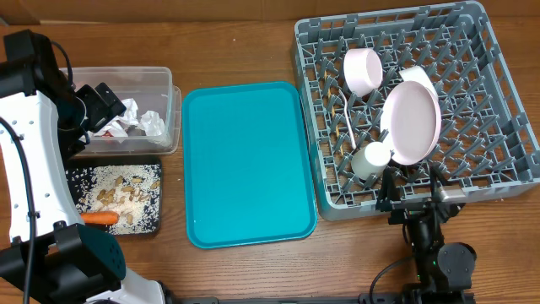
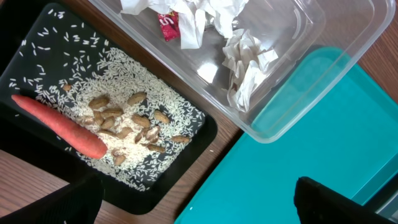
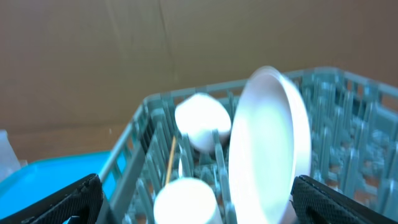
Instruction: Sort waste into correct bins and load items into the dishwasher
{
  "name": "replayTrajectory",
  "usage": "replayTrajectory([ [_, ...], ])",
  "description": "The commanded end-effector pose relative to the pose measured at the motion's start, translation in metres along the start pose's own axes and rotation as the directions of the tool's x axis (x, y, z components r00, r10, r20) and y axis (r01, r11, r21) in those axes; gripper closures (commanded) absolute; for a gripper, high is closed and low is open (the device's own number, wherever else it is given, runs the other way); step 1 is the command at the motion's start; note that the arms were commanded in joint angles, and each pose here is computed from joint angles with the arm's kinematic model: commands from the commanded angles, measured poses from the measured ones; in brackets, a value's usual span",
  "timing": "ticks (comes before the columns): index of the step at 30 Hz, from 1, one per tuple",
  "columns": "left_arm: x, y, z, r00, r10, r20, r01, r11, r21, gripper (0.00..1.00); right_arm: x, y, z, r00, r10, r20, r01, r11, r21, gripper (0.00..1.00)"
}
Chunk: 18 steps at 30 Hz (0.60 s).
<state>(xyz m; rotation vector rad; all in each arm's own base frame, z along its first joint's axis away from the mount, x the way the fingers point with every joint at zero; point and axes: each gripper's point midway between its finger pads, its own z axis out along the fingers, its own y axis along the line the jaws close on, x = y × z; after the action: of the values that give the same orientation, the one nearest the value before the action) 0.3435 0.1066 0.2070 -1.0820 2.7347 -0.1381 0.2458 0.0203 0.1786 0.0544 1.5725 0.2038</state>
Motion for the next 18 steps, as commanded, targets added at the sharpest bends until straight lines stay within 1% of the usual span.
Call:
replayTrajectory([
  [1,0.0025,-0.0010,0.0005,1.000,-0.011,-0.007,0.011,1.000,0.002,0.00,0.0088,-0.0022,-0.0002,1.000,0.003,-0.024,-0.003,1.000,0.006,0.00],
  [5,0.0025,-0.0011,0.0005,1.000,-0.010,-0.007,0.010,1.000,0.002,0.00,0.0088,-0.0022,-0.0002,0.999,-0.030,-0.024,0.030,1.000,0.006,0.00],
  [12,0.0025,-0.0012,0.0004,1.000,-0.010,-0.006,0.010,1.000,0.002,0.00,0.0089,-0.0016,-0.0002,0.988,-0.154,-0.025,0.154,0.988,-0.001,0.00],
  [18,0.0025,-0.0011,0.0005,1.000,-0.010,-0.007,0.010,1.000,0.002,0.00,0.0088,-0.0021,-0.0002,0.989,-0.144,-0.025,0.144,0.990,0.002,0.00],
])
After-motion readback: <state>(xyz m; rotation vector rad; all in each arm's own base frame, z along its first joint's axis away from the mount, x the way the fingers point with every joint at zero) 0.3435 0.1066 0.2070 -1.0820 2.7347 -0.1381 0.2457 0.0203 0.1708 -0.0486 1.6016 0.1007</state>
